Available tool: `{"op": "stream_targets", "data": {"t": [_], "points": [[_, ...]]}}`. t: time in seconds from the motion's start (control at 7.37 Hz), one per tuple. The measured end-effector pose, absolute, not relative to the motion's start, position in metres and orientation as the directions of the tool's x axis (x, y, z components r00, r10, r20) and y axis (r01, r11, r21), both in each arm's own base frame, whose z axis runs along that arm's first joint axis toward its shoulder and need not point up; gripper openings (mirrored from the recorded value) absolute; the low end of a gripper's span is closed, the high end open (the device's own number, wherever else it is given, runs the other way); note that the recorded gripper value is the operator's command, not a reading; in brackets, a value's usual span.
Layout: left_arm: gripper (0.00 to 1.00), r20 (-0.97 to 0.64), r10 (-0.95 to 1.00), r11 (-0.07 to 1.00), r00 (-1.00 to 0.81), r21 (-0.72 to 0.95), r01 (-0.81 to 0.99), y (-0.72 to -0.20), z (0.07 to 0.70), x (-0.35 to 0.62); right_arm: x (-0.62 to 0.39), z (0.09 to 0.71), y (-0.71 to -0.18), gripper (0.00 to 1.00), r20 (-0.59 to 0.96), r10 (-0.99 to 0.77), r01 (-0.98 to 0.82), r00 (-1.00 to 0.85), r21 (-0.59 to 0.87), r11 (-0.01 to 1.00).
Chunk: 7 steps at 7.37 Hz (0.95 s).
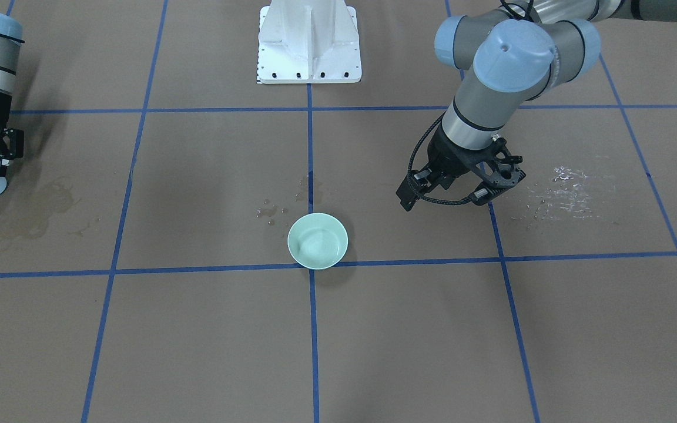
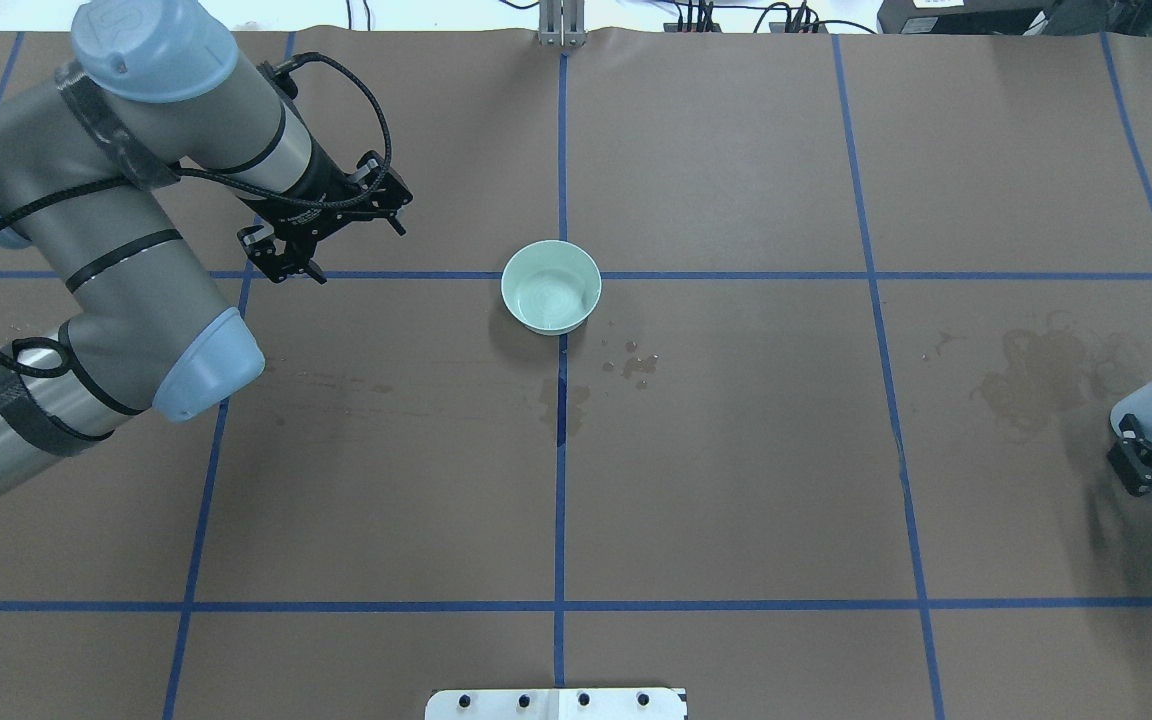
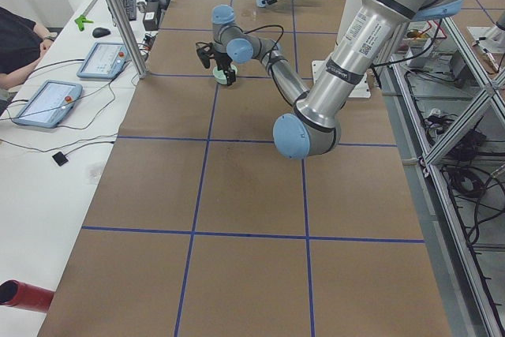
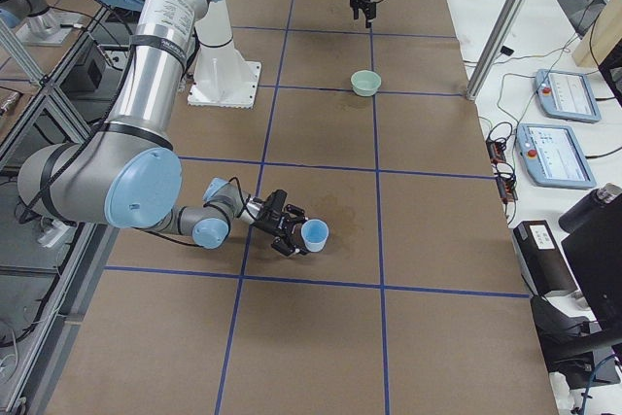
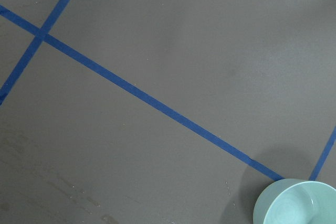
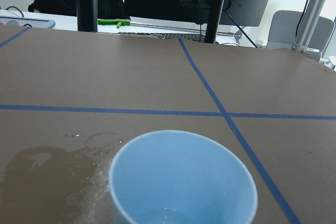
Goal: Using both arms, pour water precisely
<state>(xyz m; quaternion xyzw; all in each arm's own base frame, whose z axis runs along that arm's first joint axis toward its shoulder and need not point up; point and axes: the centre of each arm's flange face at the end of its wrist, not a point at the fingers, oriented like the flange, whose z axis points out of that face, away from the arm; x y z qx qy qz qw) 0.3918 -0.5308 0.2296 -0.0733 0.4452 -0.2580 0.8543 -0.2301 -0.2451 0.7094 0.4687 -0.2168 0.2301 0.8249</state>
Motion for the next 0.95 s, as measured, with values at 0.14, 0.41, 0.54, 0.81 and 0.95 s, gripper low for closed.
{"op": "stream_targets", "data": {"t": [0.14,0.41,0.54,0.81,0.95], "points": [[1.00,-0.723,-0.506,0.856,0.470,-0.355,0.375,-0.528,0.232,0.389,-0.229,0.710,-0.246,1.00,0.569,0.179,-0.581,0.802,0.676,0.453],[1.00,-0.723,-0.506,0.856,0.471,-0.355,0.375,-0.526,0.234,0.388,-0.228,0.712,-0.249,1.00,0.562,0.183,-0.577,0.807,0.682,0.450],[1.00,-0.722,-0.506,0.856,0.471,-0.355,0.375,-0.526,0.235,0.387,-0.235,0.713,-0.252,0.99,0.561,0.185,-0.578,0.807,0.684,0.446],[1.00,-0.722,-0.507,0.856,0.472,-0.355,0.375,-0.525,0.235,0.387,-0.249,0.719,-0.261,0.98,0.549,0.192,-0.572,0.814,0.694,0.438],[1.00,-0.722,-0.507,0.856,0.471,-0.356,0.375,-0.525,0.235,0.387,-0.249,0.721,-0.264,0.98,0.541,0.196,-0.567,0.818,0.699,0.436]]}}
